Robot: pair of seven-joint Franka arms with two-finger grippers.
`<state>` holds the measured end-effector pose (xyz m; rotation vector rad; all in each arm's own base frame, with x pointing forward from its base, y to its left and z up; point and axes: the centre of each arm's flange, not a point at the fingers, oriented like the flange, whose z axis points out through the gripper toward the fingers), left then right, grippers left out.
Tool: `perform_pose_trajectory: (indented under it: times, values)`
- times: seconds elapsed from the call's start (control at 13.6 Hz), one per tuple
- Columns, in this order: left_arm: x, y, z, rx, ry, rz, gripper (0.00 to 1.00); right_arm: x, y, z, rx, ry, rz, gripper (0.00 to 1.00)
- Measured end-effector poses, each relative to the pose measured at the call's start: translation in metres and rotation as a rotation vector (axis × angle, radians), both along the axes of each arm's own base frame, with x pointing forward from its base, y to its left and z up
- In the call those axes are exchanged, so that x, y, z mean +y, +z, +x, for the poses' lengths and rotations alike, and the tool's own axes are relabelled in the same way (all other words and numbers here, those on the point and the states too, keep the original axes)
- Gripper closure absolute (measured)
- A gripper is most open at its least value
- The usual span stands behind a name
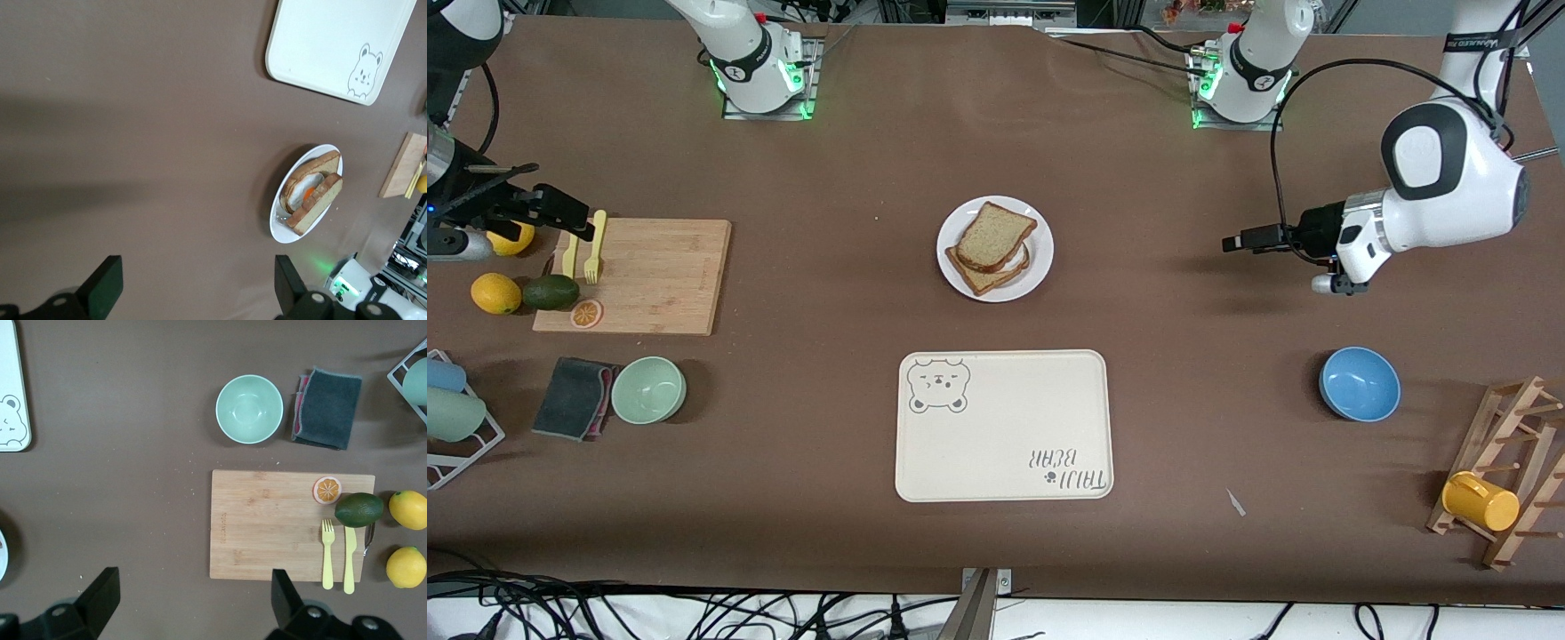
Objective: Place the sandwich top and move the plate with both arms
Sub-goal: 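Move the left gripper toward the white plate rim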
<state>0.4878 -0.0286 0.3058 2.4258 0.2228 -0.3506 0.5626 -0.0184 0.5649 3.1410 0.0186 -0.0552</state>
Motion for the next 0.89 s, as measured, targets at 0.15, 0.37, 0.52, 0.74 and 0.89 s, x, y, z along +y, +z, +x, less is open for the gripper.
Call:
perform_pose_trajectory:
  times: [0.15, 0.37, 0.52, 0.74, 0.89]
  values:
    - [-0.015, -0.013, -0.001, 0.014, -0.017, -0.027, 0.01, 0.0, 0.0, 0.0, -0.001, 0.0, 0.0, 0.0]
    - [-0.025, -0.016, -0.002, 0.016, -0.039, -0.034, 0.01, 0.0, 0.0, 0.0, -0.001, 0.0, 0.0, 0.0]
    - [-0.029, -0.016, -0.002, 0.016, -0.047, -0.036, 0.01, 0.0, 0.0, 0.0, -0.001, 0.0, 0.0, 0.0]
    - [-0.05, -0.013, -0.002, 0.014, -0.033, -0.089, 0.01, -0.001, 0.0, 0.0, -0.001, -0.002, 0.0, 0.0]
    - [-0.065, -0.012, -0.004, 0.011, -0.052, -0.096, 0.01, -0.001, 0.0, 0.0, -0.001, -0.002, 0.0, 0.0]
